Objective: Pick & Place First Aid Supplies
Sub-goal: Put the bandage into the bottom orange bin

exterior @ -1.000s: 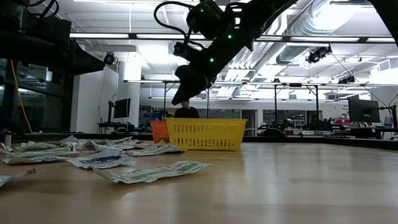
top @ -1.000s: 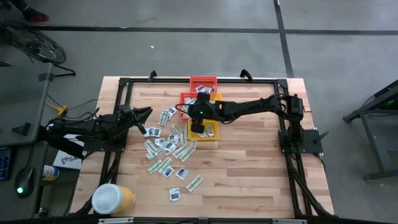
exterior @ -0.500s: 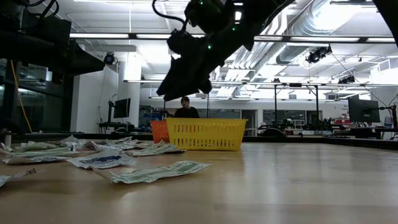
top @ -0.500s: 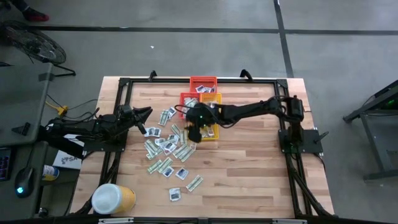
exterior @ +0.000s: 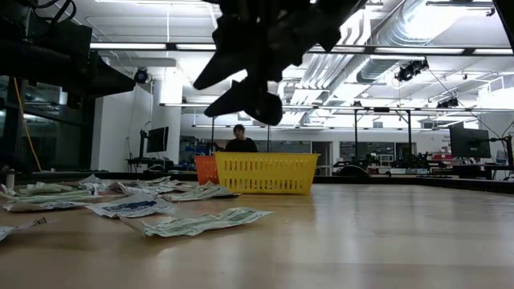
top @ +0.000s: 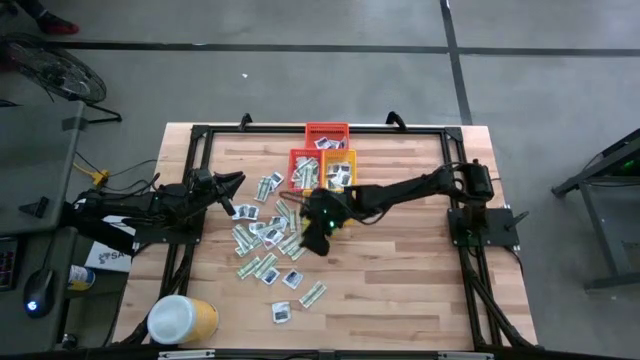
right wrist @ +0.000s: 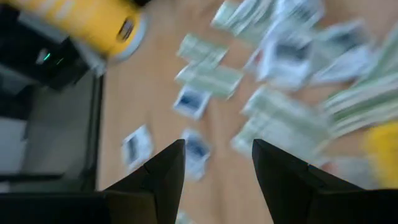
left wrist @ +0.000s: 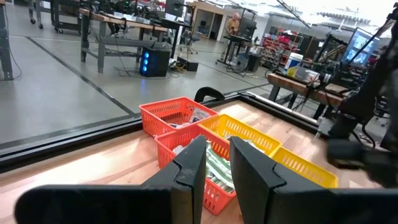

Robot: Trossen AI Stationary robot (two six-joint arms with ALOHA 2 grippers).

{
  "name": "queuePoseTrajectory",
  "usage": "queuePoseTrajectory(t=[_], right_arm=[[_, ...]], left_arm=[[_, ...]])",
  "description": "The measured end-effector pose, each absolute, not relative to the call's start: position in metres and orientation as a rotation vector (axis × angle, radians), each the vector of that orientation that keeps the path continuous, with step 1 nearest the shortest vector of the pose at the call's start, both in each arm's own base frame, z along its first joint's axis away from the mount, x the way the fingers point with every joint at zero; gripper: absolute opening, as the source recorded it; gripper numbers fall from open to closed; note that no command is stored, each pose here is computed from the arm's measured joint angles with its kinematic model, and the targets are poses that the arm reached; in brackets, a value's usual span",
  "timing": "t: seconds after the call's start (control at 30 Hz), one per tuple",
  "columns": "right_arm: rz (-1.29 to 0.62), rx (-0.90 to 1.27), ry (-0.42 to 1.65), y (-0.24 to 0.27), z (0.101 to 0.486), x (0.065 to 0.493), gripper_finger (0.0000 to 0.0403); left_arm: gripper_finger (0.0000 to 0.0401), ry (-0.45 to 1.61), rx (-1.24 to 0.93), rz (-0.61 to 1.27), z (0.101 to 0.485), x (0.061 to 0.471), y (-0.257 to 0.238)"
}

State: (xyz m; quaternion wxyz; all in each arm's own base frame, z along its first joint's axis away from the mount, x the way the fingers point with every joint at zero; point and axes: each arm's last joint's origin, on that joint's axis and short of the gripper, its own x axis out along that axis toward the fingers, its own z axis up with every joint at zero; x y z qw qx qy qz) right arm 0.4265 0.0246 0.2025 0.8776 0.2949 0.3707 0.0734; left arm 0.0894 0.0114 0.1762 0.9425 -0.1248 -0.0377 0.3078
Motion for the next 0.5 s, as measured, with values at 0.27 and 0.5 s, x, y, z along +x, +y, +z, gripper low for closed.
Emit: queuePoseTrajectory(t=[0.27,0.5], right_arm=[[0.233,0.660,0.925,0.073,0.196,0.415,0.0181],[0.148,0.712,1.083,0.102,0.188,0.399,0.0181]], left_arm=[[0.0073,-0.077,-0.255,0.628,0.176,0.089,0.011],[0.0073,-0.077,-0.254,0.627,0.176,0.089,0.011]])
